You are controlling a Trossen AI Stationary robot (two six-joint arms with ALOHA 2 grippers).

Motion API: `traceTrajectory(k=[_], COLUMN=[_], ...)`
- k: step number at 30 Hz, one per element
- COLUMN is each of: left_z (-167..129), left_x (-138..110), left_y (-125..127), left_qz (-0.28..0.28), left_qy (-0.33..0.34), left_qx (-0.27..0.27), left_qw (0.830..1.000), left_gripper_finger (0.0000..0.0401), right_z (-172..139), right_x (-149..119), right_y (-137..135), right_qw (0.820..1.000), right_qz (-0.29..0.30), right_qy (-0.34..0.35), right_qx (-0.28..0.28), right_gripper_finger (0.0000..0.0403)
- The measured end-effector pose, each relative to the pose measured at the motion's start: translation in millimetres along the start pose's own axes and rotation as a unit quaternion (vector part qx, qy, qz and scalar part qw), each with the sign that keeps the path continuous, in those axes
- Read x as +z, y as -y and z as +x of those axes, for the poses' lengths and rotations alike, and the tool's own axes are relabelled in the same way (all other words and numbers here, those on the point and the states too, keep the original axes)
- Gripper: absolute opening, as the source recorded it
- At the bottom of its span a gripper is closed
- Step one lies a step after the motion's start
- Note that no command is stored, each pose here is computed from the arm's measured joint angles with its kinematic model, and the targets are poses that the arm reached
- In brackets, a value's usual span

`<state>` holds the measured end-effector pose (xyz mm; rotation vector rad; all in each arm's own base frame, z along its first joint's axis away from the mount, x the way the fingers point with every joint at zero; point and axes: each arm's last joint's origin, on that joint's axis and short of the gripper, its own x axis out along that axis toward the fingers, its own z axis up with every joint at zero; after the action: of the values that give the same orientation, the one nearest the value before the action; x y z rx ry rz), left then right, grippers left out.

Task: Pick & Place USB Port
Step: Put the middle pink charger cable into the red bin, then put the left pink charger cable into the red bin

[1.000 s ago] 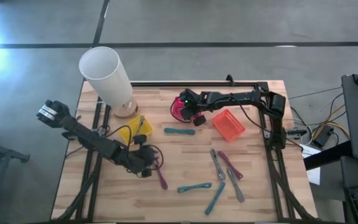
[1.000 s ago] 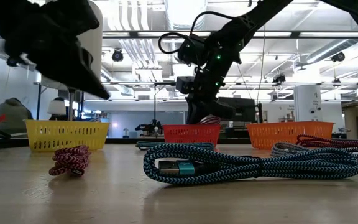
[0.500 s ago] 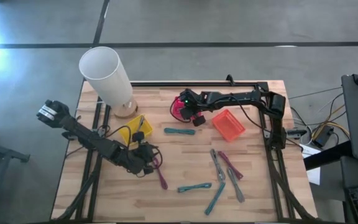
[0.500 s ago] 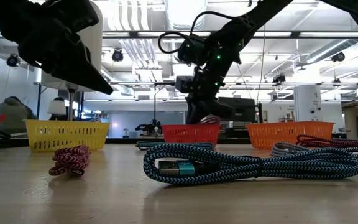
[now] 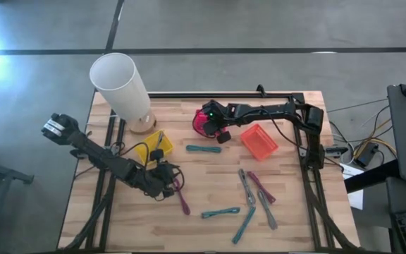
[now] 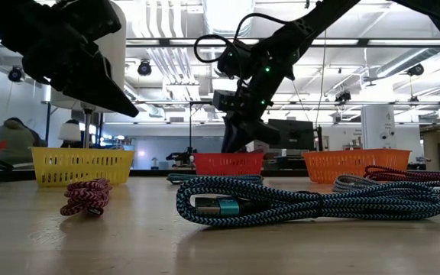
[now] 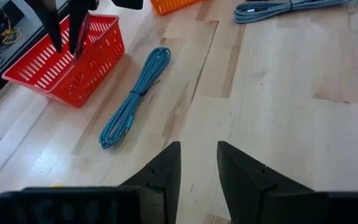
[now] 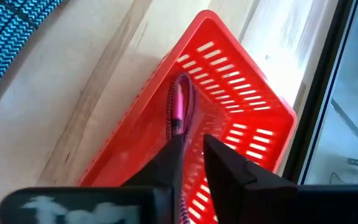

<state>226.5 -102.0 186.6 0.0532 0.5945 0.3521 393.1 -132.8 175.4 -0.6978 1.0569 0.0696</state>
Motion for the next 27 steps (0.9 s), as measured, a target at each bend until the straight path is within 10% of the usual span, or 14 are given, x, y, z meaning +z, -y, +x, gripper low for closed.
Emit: traceTrajectory(k=[14, 27], left_z=[0.0, 0.0], left_x=[0.0, -0.1], left_y=[0.0, 0.0], left_qz=[0.0, 0.0], left_qy=[0.0, -0.001], left_qx=[0.0, 0.0], left_qw=[1.0, 1.0], left_gripper_finger=[0.0108, 0.0108], right_z=[-13.0, -111.4], right_x=[8.0, 63.3], right_y=[0.5, -30.7], right_qw=[0.999, 0.986], right_qz=[0.035, 0.127], right_qy=[0.009, 0.111], right_qx=[-0.01, -0.009], right_gripper_finger=[0.0103, 0.0082])
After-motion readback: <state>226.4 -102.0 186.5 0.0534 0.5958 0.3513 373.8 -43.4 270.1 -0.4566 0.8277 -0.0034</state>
